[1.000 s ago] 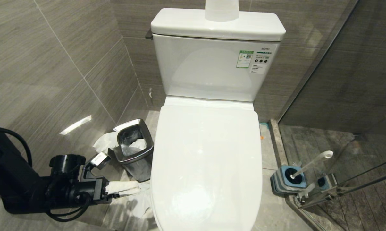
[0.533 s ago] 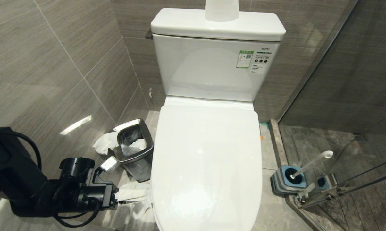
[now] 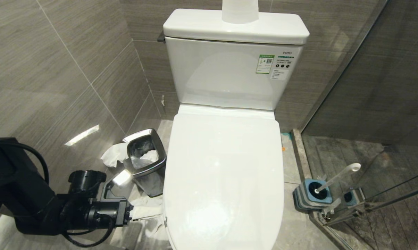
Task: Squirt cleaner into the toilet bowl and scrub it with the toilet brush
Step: Use the left hand to lift the toilet lid slightly
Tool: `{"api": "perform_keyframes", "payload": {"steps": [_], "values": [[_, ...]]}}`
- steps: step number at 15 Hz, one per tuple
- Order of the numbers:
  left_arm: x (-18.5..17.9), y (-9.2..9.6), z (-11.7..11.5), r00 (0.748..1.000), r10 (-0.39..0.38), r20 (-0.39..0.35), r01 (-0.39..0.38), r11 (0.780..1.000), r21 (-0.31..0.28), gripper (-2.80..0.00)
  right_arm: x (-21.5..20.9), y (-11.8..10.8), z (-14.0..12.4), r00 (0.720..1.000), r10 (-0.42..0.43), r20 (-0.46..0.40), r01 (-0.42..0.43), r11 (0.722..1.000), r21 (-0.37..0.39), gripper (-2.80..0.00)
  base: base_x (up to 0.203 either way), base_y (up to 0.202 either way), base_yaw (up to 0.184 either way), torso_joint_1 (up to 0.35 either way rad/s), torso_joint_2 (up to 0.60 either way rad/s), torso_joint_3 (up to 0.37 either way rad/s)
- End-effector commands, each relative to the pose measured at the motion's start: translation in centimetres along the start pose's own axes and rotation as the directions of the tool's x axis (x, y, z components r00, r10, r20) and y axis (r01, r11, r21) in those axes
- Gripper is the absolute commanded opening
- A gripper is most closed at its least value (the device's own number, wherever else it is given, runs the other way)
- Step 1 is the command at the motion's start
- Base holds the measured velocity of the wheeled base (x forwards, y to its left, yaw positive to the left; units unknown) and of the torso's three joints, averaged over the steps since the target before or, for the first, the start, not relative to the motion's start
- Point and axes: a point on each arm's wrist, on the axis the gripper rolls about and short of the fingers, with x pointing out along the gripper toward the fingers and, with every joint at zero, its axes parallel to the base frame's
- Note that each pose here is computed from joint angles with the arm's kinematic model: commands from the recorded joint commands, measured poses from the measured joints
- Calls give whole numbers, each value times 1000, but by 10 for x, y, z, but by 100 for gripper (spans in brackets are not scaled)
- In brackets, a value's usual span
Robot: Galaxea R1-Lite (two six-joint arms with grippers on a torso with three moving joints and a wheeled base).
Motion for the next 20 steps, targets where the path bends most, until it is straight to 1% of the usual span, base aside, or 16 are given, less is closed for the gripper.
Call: {"api": "perform_keyframes", "payload": {"steps": [1,4,8,9,10,12,13,17,20], "values": [[8,-2,-1,1000,-5,-22,5,1000,9,0,0,0,0,1000,0,-2,0,1000,0,-280,0,0,0,0,0,0],[15,-5,0,999,-17,-40,18,999,26,0,0,0,0,1000,0,-1,0,1000,0,-280,0,0,0,0,0,0],[17,-6,0,999,-16,-47,18,999,33,0,0,0,0,1000,0,0,0,1000,0,-280,0,0,0,0,0,0],[17,-5,0,999,3,-46,-1,999,41,0,0,0,0,1000,0,0,0,1000,0,-280,0,0,0,0,0,0],[18,-5,0,998,38,-43,-36,998,61,0,0,0,0,1000,0,0,0,1000,0,-280,0,0,0,0,0,0],[20,-4,-1,991,128,-38,-123,986,114,0,0,0,0,1000,0,-1,0,1000,0,-280,0,0,0,0,0,0],[20,-4,-1,989,146,-38,-140,982,128,0,0,0,0,1000,0,0,0,1000,0,-280,0,0,0,0,0,0],[21,-5,-1,985,166,-37,-159,978,137,0,0,0,0,1000,0,0,0,1000,0,-280,0,0,0,0,0,0],[20,-9,0,987,155,-32,-149,978,145,0,0,0,0,1000,0,0,0,1000,0,-280,0,0,0,0,0,0]]}}
